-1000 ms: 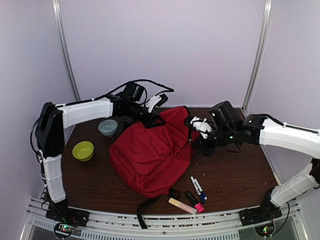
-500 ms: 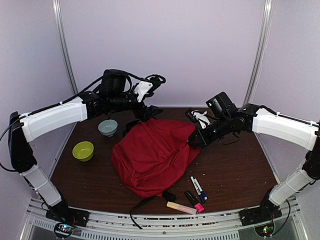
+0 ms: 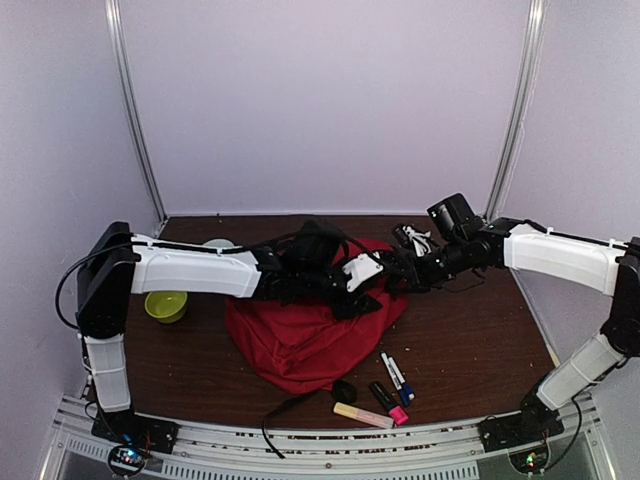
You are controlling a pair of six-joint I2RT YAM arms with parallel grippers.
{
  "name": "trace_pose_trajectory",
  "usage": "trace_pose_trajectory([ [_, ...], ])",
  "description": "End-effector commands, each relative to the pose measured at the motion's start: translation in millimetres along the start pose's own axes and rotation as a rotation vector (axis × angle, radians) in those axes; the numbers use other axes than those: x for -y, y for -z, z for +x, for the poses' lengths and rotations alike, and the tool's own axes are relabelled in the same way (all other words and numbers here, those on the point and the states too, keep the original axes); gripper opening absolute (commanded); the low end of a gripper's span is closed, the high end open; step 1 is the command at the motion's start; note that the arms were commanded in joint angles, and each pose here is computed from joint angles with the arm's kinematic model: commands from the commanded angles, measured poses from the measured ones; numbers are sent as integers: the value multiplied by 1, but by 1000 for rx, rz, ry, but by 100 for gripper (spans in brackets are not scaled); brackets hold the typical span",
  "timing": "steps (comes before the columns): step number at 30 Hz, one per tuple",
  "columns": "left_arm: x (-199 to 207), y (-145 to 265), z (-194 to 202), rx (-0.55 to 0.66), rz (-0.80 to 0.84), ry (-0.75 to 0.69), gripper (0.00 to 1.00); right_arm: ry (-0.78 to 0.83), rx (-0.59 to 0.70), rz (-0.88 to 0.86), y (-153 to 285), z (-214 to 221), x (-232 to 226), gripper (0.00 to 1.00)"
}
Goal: Pack the student bag
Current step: Grab the largest pocket of the student bag, then zip the student bag into the largest pocket of the bag.
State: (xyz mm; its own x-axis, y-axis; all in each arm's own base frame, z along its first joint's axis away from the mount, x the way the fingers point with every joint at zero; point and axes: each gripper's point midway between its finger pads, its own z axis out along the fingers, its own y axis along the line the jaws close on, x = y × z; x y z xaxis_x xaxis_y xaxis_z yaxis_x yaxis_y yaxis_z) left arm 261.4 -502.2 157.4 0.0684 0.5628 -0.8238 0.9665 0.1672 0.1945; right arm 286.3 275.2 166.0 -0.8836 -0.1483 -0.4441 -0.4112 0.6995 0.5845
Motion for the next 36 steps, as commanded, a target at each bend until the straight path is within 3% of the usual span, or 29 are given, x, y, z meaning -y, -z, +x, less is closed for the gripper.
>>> trace_pose_trajectory([
  [1, -7, 1, -33, 96, -66, -8, 53, -22, 71, -72, 7, -12, -7, 0],
  [6, -21, -14, -24, 80, -149, 8, 52, -26, 81, -69, 8, -12, -5, 0],
  [13, -9, -35, -13, 62, -86, 26, 47, -44, 139, -55, 20, -23, -3, 0],
  [19, -10, -41, -2, 55, -103, 41, 35, -51, 154, -53, 22, -27, -3, 0],
  [25, -4, -39, -13, 105, -104, 7, 14, -63, 160, -37, 20, -28, 2, 0],
  [27, 2, -37, -16, 111, -113, -56, 0, -73, 178, -42, 22, -34, 3, 0],
  [30, 15, -39, -14, 86, -98, -138, 0, -61, 224, -32, 29, -56, -1, 0],
  [33, 24, -40, -4, 40, -74, -178, 0, -25, 249, 81, 36, -75, 11, 0],
  [36, 28, -32, 12, -37, -88, -217, 0, 32, 228, 331, 52, -76, 50, 0],
])
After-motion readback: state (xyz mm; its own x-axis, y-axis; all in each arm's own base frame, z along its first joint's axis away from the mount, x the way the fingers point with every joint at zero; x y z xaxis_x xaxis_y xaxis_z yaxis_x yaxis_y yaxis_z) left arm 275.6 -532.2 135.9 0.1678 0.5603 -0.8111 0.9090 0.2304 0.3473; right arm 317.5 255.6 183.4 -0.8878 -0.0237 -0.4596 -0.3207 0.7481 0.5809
